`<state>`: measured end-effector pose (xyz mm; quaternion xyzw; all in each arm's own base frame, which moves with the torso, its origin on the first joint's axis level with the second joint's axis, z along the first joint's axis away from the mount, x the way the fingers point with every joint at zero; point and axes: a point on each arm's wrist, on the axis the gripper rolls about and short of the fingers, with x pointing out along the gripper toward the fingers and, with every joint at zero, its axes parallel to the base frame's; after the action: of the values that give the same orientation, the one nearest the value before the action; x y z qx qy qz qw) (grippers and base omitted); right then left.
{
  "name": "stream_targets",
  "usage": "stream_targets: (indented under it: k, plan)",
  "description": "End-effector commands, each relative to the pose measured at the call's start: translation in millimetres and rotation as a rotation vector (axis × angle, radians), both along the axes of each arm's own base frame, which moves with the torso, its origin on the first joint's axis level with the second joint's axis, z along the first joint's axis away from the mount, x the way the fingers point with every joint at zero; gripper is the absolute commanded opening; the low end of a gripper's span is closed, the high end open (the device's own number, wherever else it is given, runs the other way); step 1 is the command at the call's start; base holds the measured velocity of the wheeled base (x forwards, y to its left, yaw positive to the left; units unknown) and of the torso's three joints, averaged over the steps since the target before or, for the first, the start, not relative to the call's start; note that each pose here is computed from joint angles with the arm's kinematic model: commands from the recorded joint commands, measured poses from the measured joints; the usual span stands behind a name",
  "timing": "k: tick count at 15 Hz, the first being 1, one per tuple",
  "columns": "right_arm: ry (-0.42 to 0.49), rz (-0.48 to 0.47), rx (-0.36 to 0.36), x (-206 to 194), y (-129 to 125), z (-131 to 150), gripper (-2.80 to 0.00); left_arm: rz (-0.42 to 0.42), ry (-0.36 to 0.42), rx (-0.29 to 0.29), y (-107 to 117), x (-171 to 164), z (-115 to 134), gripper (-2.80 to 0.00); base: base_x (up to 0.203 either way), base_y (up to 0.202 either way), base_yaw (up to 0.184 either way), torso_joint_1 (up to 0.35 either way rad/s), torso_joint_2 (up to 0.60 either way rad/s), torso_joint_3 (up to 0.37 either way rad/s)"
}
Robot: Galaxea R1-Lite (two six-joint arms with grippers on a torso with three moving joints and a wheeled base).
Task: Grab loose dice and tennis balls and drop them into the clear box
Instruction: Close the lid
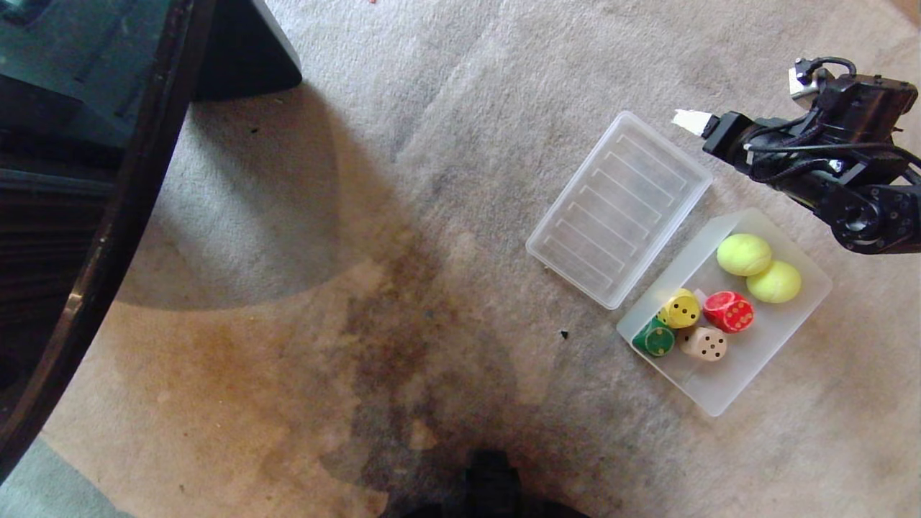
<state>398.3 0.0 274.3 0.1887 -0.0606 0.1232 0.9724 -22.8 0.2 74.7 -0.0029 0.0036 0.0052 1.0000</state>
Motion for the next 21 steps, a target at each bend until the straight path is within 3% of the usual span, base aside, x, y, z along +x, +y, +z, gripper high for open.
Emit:
stream_targets:
  k: [1, 10, 11, 13, 16, 17, 18, 21]
  plan:
    - [0.053, 0.025, 0.025, -6.7, 4.2, 2.3, 0.0, 0.0, 0.002, 0.0, 0.0, 0.1, -0.5, -2.8, 0.0, 0.0, 0.0, 0.0, 0.0, 0.0]
    - [0.053, 0.025, 0.025, -6.7, 4.2, 2.3, 0.0, 0.0, 0.002, 0.0, 0.0, 0.1, -0.5, -2.8, 0.0, 0.0, 0.0, 0.0, 0.0, 0.0]
    - [0.077, 0.038, 0.025, -7.1, 5.7, -0.4, 0.0, 0.0, 0.002, 0.0, 0.0, 0.1, -0.5, -2.8, 0.0, 0.0, 0.0, 0.0, 0.0, 0.0]
    - [0.252, 0.079, 0.029, -8.7, 10.0, -18.9, 0.0, 0.0, 0.002, 0.0, 0.0, 0.1, -0.5, -2.8, 0.0, 0.0, 0.0, 0.0, 0.0, 0.0]
    - [0.258, 0.084, 0.03, -9.0, 10.6, -19.6, 0.0, 0.0, 0.002, 0.0, 0.0, 0.1, -0.5, -2.8, 0.0, 0.0, 0.0, 0.0, 0.0, 0.0]
    - [0.265, 0.088, 0.012, -8.6, 13.1, -23.0, 0.0, 0.0, 0.002, 0.0, 0.0, 0.1, -0.5, -2.8, 0.0, 0.0, 0.0, 0.0, 0.0, 0.0]
    - [0.269, 0.098, -0.062, -8.2, 18.1, -30.2, 0.0, 0.0, 0.002, 0.0, 0.0, 0.1, -0.5, -2.8, 0.0, 0.0, 0.0, 0.0, 0.0, 0.0]
    - [0.276, 0.103, -0.081, -8.0, 20.8, -33.8, 0.0, 0.0, 0.002, 0.0, 0.0, 0.1, -0.5, -2.8, 0.0, 0.0, 0.0, 0.0, 0.0, 0.0]
